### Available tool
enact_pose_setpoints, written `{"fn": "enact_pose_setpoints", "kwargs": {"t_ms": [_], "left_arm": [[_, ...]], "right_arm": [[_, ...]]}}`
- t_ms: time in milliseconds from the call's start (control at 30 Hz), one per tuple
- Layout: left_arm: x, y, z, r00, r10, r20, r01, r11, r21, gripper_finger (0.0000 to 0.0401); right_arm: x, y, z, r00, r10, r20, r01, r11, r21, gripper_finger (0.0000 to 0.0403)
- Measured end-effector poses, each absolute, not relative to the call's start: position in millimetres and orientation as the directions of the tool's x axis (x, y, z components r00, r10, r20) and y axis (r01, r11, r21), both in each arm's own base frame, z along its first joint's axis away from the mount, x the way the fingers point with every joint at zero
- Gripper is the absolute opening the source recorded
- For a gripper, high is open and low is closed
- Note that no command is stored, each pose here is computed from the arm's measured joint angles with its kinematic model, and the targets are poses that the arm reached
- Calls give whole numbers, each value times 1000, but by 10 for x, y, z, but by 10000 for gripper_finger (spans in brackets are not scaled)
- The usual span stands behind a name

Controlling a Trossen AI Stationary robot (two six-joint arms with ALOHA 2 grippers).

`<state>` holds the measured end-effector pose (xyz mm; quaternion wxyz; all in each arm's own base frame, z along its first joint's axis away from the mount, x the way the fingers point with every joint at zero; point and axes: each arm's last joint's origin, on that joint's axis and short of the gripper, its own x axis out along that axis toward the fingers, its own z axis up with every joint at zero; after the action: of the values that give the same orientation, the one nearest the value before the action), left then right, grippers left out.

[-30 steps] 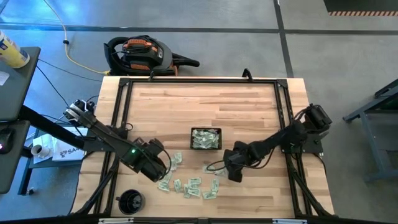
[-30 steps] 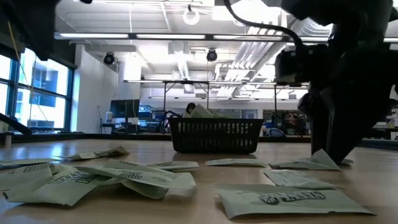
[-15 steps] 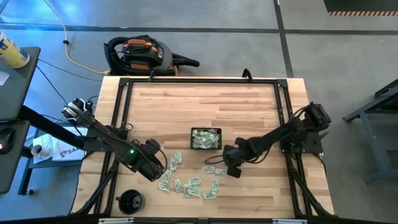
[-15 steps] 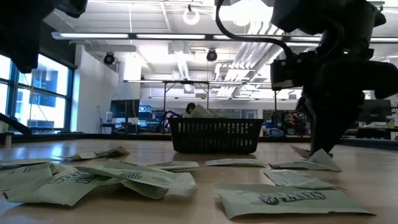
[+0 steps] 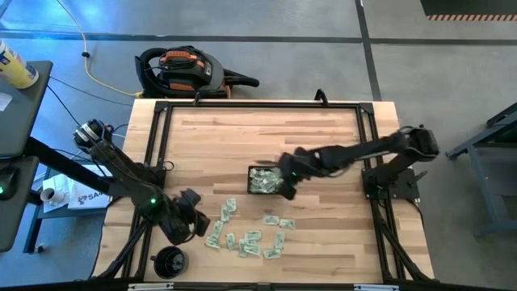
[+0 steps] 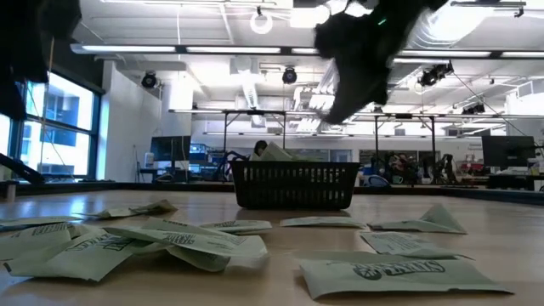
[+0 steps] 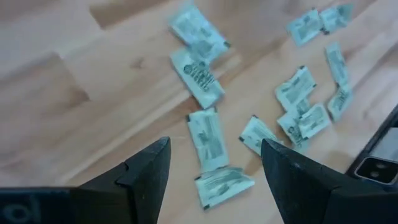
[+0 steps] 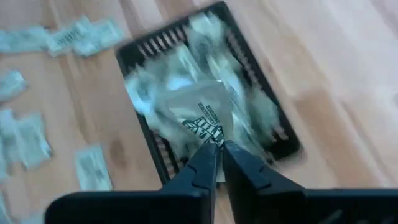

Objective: Pick and place Stevia / Truvia into bins
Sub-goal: Put the green stevia packet into the black basket

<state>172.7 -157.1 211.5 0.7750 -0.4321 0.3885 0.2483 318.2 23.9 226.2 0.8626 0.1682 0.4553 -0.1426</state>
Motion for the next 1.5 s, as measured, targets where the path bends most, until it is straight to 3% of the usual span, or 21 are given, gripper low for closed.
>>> {"fn": "enact_pose_setpoints", "kwargs": {"t_ms": [100,300,433,567,667,867,1033,1167,1400,1500], "left_arm": [[1774,-1582,1922,602,20,-798,-704,486,-518,282],[1876,-1454,1789,576,92,-812,-735,492,-466,282],[2040,-1316,1756,582,137,-802,-717,552,-426,282],[2224,-1071,1660,516,156,-842,-784,482,-392,282],[2342,-903,1577,478,165,-863,-819,439,-370,282],[2635,-825,1463,548,41,-836,-741,487,-462,282],[2639,-839,1269,459,41,-888,-779,499,-380,274],[2626,-835,1209,423,47,-905,-779,529,-336,217],[2736,-682,1339,393,106,-913,-744,621,-248,28],[2836,-544,1450,383,145,-912,-727,656,-201,30]], "right_arm": [[3335,69,2206,557,-21,-830,390,890,238,44],[3328,18,2241,483,40,-875,391,884,256,145],[3210,115,2424,456,-50,-889,394,907,151,211],[3067,220,2528,413,-152,-898,433,900,46,255],[2979,270,2548,374,-214,-902,480,877,-9,271],[2922,353,2528,334,-243,-911,515,856,-39,277],[2903,389,2526,328,-278,-903,526,848,-70,277],[2897,379,2524,321,-285,-903,529,845,-79,277],[2876,350,2519,296,-312,-903,540,834,-111,277],[2856,347,2514,276,-320,-906,538,833,-130,277]]}}
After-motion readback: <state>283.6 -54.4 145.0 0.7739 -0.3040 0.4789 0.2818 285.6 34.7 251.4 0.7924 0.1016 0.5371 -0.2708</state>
